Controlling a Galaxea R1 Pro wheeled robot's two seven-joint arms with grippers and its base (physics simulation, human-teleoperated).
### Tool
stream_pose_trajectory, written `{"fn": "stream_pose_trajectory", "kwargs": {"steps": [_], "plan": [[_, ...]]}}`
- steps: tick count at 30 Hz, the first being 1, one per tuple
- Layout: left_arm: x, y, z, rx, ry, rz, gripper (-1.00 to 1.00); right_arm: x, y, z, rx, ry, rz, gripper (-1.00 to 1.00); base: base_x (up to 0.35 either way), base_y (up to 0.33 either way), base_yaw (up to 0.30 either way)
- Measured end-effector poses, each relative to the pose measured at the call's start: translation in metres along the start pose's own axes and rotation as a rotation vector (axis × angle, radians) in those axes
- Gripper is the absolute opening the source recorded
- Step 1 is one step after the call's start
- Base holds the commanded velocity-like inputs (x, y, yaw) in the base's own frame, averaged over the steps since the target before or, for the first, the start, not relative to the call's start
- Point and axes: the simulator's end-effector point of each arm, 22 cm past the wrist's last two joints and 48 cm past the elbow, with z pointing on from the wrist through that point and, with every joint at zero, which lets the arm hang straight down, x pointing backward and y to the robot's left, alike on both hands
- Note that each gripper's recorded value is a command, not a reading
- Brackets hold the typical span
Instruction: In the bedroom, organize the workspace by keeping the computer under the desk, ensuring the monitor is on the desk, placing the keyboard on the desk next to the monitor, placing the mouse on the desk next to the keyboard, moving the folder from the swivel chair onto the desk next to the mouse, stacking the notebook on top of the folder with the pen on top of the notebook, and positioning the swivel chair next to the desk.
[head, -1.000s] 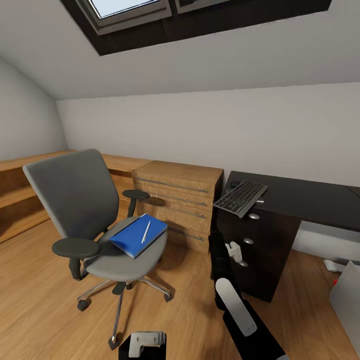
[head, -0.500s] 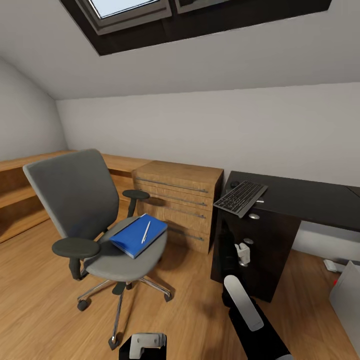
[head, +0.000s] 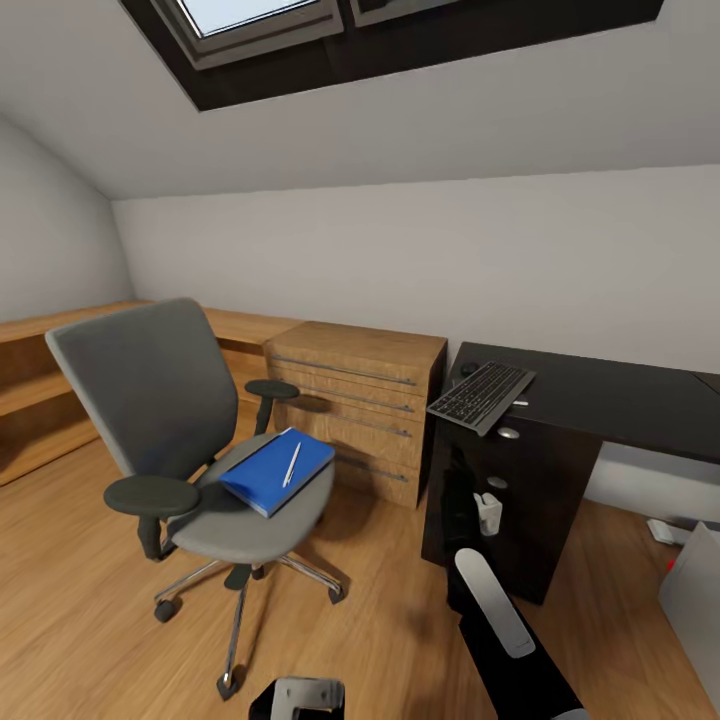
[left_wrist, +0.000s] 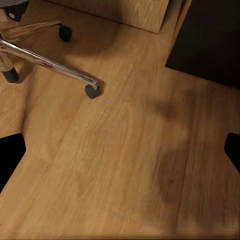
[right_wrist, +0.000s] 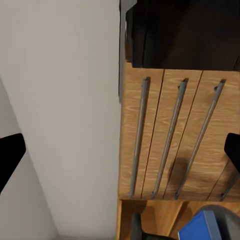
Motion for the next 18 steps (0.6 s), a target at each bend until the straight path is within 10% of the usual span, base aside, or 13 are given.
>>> {"fn": "stream_pose_trajectory", "kwargs": {"steps": [18], "plan": [[0.0057,0.0022,-0.0007,0.005,0.008,0.021,1.00,-0.0083,-0.0003,0.0018,0.002,-0.019,0.008,1.00,0.157,0.000,0.000]]}}
